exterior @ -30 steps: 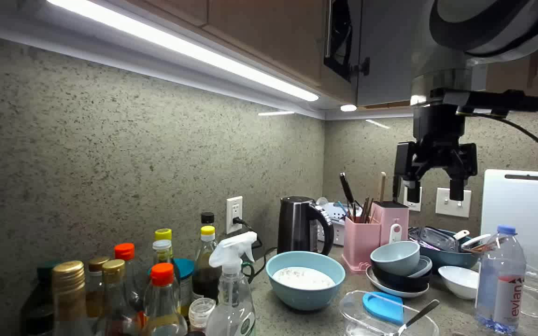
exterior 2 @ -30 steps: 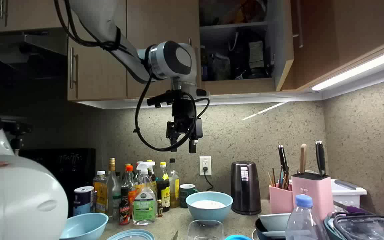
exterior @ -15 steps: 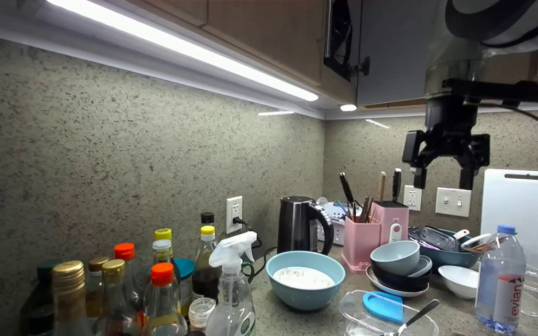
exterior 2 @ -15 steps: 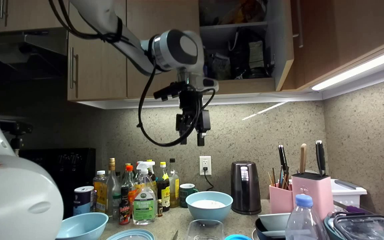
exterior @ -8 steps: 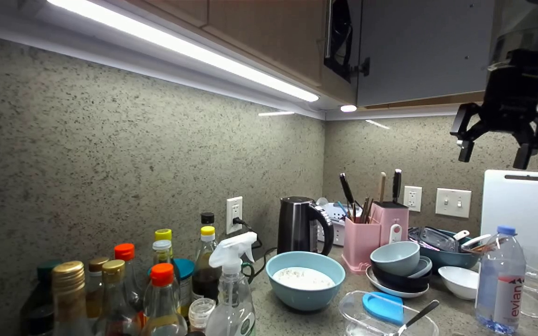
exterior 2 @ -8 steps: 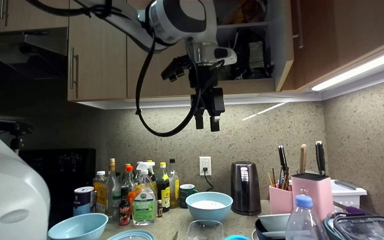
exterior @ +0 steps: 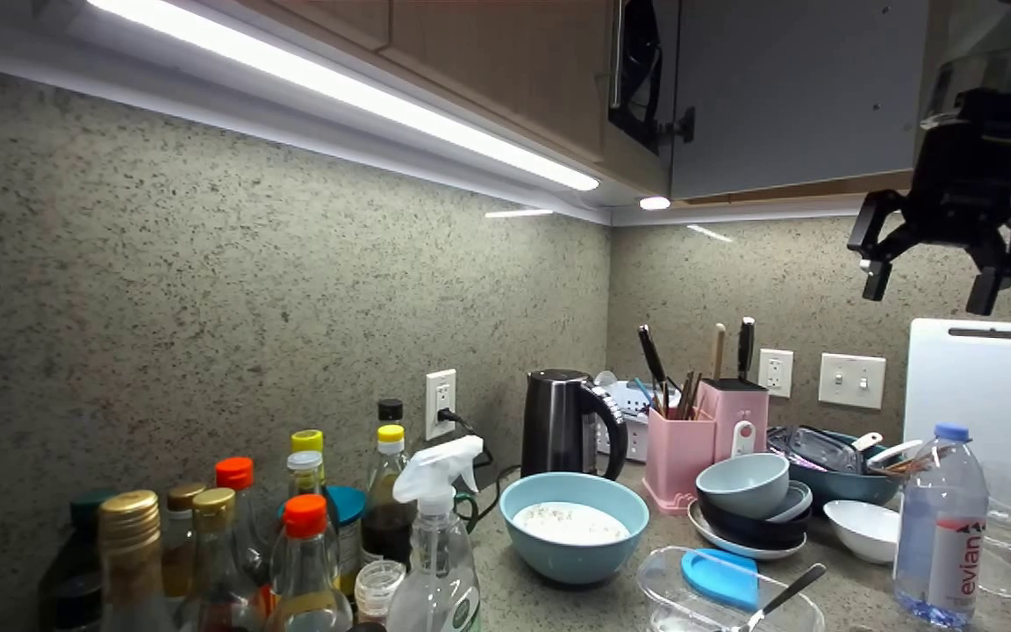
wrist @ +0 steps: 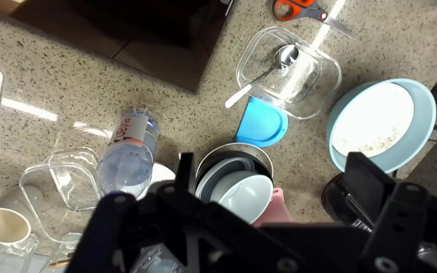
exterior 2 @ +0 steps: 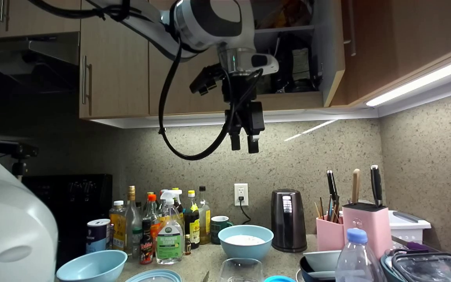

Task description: Close the door of the top kitchen cabinet

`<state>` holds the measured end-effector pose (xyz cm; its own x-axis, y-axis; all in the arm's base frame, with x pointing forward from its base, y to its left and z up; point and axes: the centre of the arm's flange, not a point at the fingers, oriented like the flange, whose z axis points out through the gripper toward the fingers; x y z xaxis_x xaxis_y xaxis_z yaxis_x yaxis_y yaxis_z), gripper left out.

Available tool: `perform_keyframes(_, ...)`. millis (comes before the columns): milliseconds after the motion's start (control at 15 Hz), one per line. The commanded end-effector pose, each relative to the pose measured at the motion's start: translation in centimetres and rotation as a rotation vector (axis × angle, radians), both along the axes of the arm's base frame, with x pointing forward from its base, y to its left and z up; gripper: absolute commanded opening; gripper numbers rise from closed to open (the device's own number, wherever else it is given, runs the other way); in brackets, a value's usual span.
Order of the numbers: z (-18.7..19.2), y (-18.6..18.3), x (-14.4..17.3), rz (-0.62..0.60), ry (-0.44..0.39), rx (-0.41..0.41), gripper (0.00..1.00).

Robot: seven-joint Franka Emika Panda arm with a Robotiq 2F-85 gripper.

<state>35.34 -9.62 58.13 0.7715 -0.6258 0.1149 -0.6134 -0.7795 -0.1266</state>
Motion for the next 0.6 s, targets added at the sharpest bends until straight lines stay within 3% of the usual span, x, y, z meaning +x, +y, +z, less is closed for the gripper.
perform_keyframes(0, 2.4, -4.9, 0.1, -0.067, -0.073, 0.029, 1.0)
perform_keyframes(400, 9.3, -13.7, -1.5, -0.293, -0.264, 0.059, 1.0)
perform_keyframes(467, 7.5, -11.9, -2.3, -0.237, -0.216, 0.032, 1.0)
perform_keyframes(533, 8.2, -12.6, -2.6, -0.25, -0.23, 0.032, 1.0)
